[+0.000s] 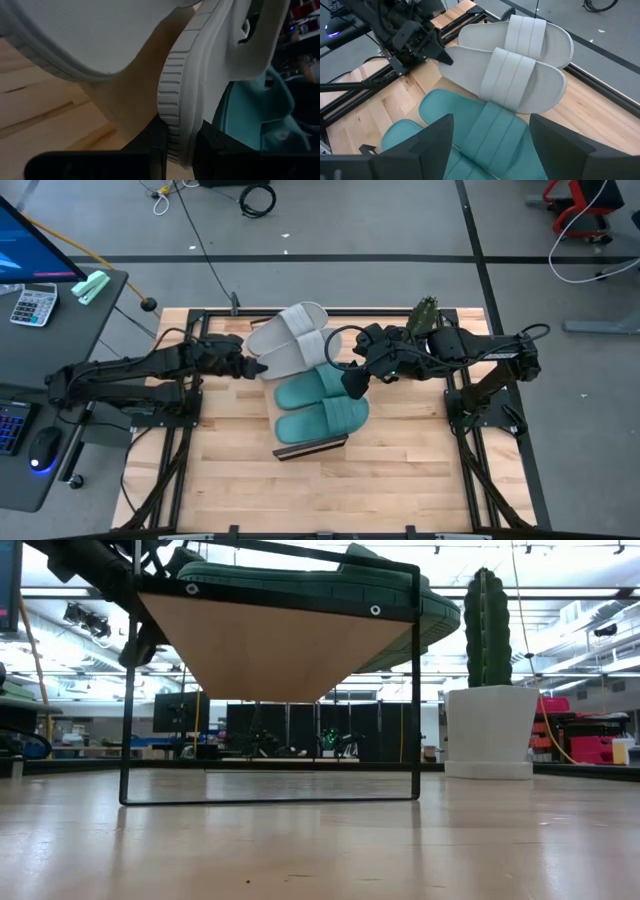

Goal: Pick and place slides into the shelf
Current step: Adjust the white slipper

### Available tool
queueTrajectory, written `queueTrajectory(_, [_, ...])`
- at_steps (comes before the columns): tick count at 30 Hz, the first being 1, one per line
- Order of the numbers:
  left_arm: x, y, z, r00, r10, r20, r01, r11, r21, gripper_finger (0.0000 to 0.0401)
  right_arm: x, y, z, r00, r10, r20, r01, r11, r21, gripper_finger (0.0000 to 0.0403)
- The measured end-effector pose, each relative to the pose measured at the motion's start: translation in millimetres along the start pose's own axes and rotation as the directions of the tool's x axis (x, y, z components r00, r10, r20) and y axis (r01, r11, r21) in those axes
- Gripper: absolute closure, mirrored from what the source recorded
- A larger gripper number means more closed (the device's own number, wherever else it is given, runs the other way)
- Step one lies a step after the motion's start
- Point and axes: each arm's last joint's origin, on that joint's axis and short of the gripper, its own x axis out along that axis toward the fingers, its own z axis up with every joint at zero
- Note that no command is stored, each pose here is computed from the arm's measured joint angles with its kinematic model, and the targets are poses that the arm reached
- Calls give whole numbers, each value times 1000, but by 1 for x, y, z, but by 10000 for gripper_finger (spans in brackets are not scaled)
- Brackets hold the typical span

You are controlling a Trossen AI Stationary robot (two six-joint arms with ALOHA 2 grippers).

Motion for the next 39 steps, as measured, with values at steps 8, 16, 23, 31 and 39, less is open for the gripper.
queueTrajectory(8, [-12, 0, 6, 998, -52, 34, 57, 987, -151, 349, 0, 0, 0, 1000, 0, 0, 0, 1000, -1, 135])
queueTrajectory(16, [-13, 1, 2, 994, -87, -63, 70, 969, -236, 349, 0, 0, 0, 1000, -1, 0, 1, 1000, 0, 135])
queueTrajectory(23, [-6, 3, -1, 986, -73, -150, 41, 978, -205, 349, 0, 0, 0, 1000, -1, 1, 1, 1000, 0, 135])
queueTrajectory(31, [8, 6, -4, 973, -29, -231, -4, 990, -142, 343, 0, 0, 0, 1000, 1, 2, -1, 1000, 0, 135])
queueTrajectory(39, [9, 9, -7, 960, -4, -280, -30, 993, -117, 285, 0, 0, 0, 1000, 2, 1, -2, 1000, 1, 135])
